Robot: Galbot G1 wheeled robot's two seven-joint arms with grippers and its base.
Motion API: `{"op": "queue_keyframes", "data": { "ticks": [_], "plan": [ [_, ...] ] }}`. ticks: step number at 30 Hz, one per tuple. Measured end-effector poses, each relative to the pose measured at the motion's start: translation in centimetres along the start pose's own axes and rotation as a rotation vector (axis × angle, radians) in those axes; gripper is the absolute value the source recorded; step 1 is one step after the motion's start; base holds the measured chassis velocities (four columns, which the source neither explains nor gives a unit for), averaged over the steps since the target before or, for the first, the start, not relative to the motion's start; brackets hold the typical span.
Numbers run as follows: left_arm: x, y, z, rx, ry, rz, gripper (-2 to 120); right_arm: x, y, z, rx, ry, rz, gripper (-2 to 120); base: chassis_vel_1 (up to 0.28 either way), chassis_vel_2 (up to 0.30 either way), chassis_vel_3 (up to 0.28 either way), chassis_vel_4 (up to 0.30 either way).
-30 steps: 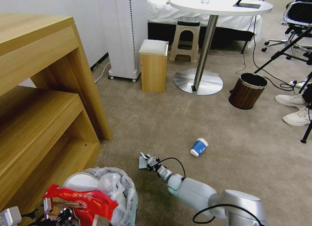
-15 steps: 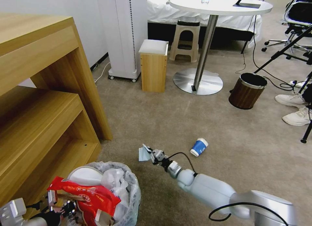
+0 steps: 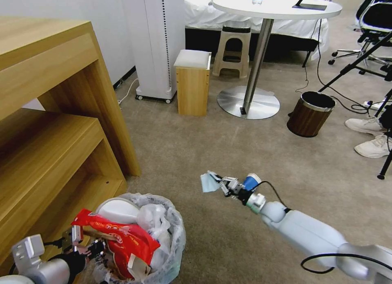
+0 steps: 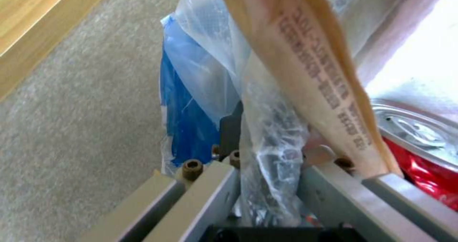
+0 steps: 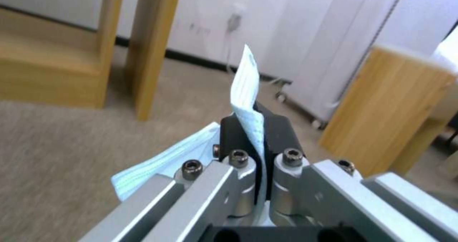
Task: Pick up the trash bin and place the garbage on the floor into it.
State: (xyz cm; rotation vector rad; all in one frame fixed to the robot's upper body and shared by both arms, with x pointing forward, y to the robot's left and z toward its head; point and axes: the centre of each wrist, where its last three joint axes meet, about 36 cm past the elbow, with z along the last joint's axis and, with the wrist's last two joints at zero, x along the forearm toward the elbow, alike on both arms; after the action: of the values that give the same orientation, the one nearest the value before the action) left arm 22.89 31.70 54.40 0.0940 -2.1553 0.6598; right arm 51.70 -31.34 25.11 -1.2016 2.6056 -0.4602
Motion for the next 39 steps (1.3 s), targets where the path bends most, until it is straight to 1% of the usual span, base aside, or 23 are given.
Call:
{"op": "queue_keyframes", "data": {
  "ticks": [2, 3, 6, 8, 10, 12, 14, 16, 18, 28, 30, 35, 39],
  "plan": [
    [0.0, -0.2, -0.3, -0.015, -0.003, 0.011, 0, 0.4, -1.0, -1.3, 0.009, -0.030, 0.012, 0, 0.000, 0.000, 0.000, 0.000],
    [0.0, -0.2, -0.3, -0.015, -0.003, 0.011, 0, 0.4, -1.0, -1.3, 0.009, -0.030, 0.012, 0, 0.000, 0.000, 0.000, 0.000],
    [0.0, -0.3, -0.4, -0.021, -0.007, 0.016, 0, 0.3, -1.6, -3.7, 0.014, -0.087, -0.002, 0, 0.000, 0.000, 0.000, 0.000],
    [0.0, -0.2, -0.5, -0.020, -0.009, 0.015, 0, 0.2, -1.7, -4.2, 0.014, -0.100, -0.010, 0, 0.000, 0.000, 0.000, 0.000],
    [0.0, -0.2, -0.6, -0.019, -0.015, 0.016, 0, -0.5, -1.9, -6.1, 0.019, -0.150, -0.038, 0, 0.000, 0.000, 0.000, 0.000],
    [0.0, -0.3, -0.6, -0.019, -0.016, 0.017, 0, -0.7, -1.9, -6.6, 0.018, -0.162, -0.043, 0, 0.000, 0.000, 0.000, 0.000],
    [-0.1, -0.4, -0.5, -0.014, -0.014, 0.025, 0, -1.4, -1.9, -8.6, 0.018, -0.211, -0.068, 0, 0.000, 0.000, 0.000, 0.000],
    [-0.1, -0.4, -0.5, -0.012, -0.012, 0.027, 0, -1.5, -1.8, -8.9, 0.019, -0.219, -0.073, 0, 0.000, 0.000, 0.000, 0.000],
    [-0.2, -0.4, -0.2, -0.011, -0.003, 0.037, 0, -1.8, -1.4, -10.2, 0.015, -0.243, -0.086, 0, 0.000, 0.000, 0.000, 0.000],
    [-0.2, -0.6, -0.5, -0.028, -0.007, 0.051, 0, -3.7, 0.0, -12.9, -0.003, -0.299, -0.115, 0, 0.000, 0.000, 0.000, 0.000],
    [-0.3, -0.9, -0.7, -0.031, -0.014, 0.067, 0, -4.3, 0.4, -13.8, -0.008, -0.314, -0.123, 0, 0.000, 0.000, 0.000, 0.000],
    [-0.5, -1.2, -0.8, -0.033, -0.023, 0.088, 0, -4.7, 0.7, -14.1, -0.013, -0.315, -0.129, 0, 0.000, 0.000, 0.000, 0.000],
    [-1.0, -1.4, -1.2, -0.046, -0.047, 0.108, 0, -4.7, 0.7, -14.0, -0.006, -0.309, -0.130, 0, 0.000, 0.000, 0.000, 0.000]
  ]
}}
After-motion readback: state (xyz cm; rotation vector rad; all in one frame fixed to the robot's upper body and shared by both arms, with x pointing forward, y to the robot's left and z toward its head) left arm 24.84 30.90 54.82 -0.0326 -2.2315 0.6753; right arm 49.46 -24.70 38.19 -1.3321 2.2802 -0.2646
